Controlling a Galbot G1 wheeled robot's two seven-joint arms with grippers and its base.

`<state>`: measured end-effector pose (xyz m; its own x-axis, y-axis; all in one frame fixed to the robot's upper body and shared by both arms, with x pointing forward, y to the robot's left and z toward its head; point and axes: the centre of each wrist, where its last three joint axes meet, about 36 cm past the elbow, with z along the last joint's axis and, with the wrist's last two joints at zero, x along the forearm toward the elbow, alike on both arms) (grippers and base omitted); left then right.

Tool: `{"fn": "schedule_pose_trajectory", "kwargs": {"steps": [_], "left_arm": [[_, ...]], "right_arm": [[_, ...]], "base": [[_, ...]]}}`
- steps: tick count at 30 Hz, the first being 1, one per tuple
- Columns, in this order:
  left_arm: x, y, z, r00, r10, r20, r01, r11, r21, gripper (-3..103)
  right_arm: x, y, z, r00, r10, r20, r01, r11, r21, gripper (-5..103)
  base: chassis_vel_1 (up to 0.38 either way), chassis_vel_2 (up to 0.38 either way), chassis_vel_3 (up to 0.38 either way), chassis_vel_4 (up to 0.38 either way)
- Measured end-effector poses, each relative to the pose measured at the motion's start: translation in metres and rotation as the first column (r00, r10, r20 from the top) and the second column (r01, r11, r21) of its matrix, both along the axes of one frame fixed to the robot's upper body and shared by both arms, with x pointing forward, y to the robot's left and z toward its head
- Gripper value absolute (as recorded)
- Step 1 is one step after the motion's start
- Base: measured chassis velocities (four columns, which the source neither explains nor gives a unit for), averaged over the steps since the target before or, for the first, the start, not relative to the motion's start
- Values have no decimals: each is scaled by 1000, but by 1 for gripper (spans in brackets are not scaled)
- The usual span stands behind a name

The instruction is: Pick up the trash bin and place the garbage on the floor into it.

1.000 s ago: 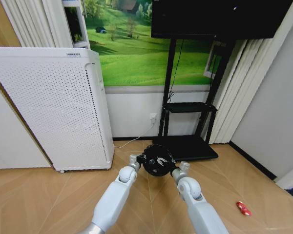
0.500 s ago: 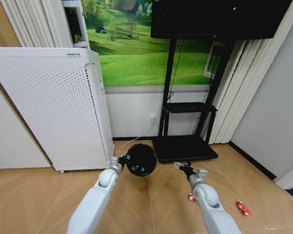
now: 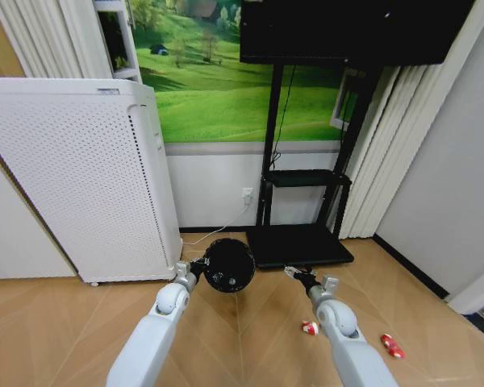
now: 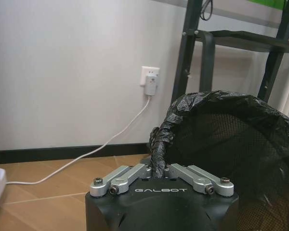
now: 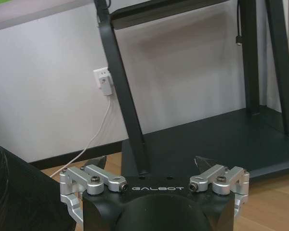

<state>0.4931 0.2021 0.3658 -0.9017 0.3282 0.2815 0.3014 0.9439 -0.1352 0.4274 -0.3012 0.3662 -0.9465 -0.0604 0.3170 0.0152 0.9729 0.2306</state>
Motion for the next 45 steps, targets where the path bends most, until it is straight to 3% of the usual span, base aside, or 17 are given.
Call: {"fn": "schedule_pose_trajectory", "kwargs": {"steps": [9,15,17,18,20,21,23,24,25,26,27,28,29,31,33,41,45], "left_arm": [[4,-8,-2,1000,-7,-2,7,1000,-7,4],[6,-8,2,1000,-9,7,9,1000,-9,4],[8,-3,5,1000,-3,14,4,1000,-9,4],[8,-3,5,1000,-3,14,4,1000,-9,4],[8,1,8,1000,1,22,-1,1000,-7,4],[8,1,8,1000,1,22,-1,1000,-7,4],[7,4,11,1000,5,29,-4,1000,-13,4],[7,4,11,1000,5,29,-4,1000,-13,4],[6,5,11,1000,5,30,-5,1000,-18,4],[4,4,11,1000,6,29,-6,1000,-20,4],[4,4,11,1000,6,29,-6,1000,-20,4],[2,4,10,1000,7,28,-6,1000,-23,4],[-1,3,10,1000,7,29,-6,1000,-27,4],[-2,2,10,1000,7,29,-6,1000,-29,4],[-8,0,10,1000,10,29,-9,999,-39,4],[-19,3,8,1000,16,25,-15,999,-38,4],[-25,5,10,1000,16,26,-15,999,-32,4]], "right_arm": [[-7,1,-33,998,43,-44,-44,999,-15,100],[-40,-16,-105,956,235,-176,-257,960,-115,100],[-48,-28,-136,917,320,-239,-365,914,-175,100],[-48,-28,-136,917,320,-239,-365,914,-175,100],[-49,-44,-153,862,417,-289,-480,855,-195,100],[-49,-44,-153,862,417,-289,-480,855,-195,100],[-43,-65,-153,782,524,-336,-606,764,-220,100],[-43,-65,-153,782,524,-336,-606,764,-220,100],[-35,-78,-148,724,575,-380,-680,687,-255,100],[-30,-88,-143,688,595,-416,-719,635,-281,100],[-30,-88,-143,688,595,-416,-719,635,-281,100],[-20,-103,-130,627,613,-480,-776,545,-318,100],[-13,-111,-121,592,618,-517,-804,489,-337,100],[-11,-113,-119,579,620,-529,-814,469,-342,100],[-2,-117,-107,534,621,-574,-846,400,-353,100],[6,-99,-119,495,644,-583,-868,385,-313,100],[7,-72,-142,470,642,-606,-883,361,-302,100]], "base": [[-258,-242,241,244],[-152,-168,181,145],[-25,-46,-8,10],[0,0,0,0],[58,55,-62,-41],[85,55,-75,-53],[69,93,-53,-56],[65,98,-31,-56],[0,0,0,0],[0,0,0,0],[0,0,0,0],[0,0,0,0],[0,0,0,0],[0,0,0,0],[0,0,0,0],[0,0,0,0],[0,0,0,0]]}}
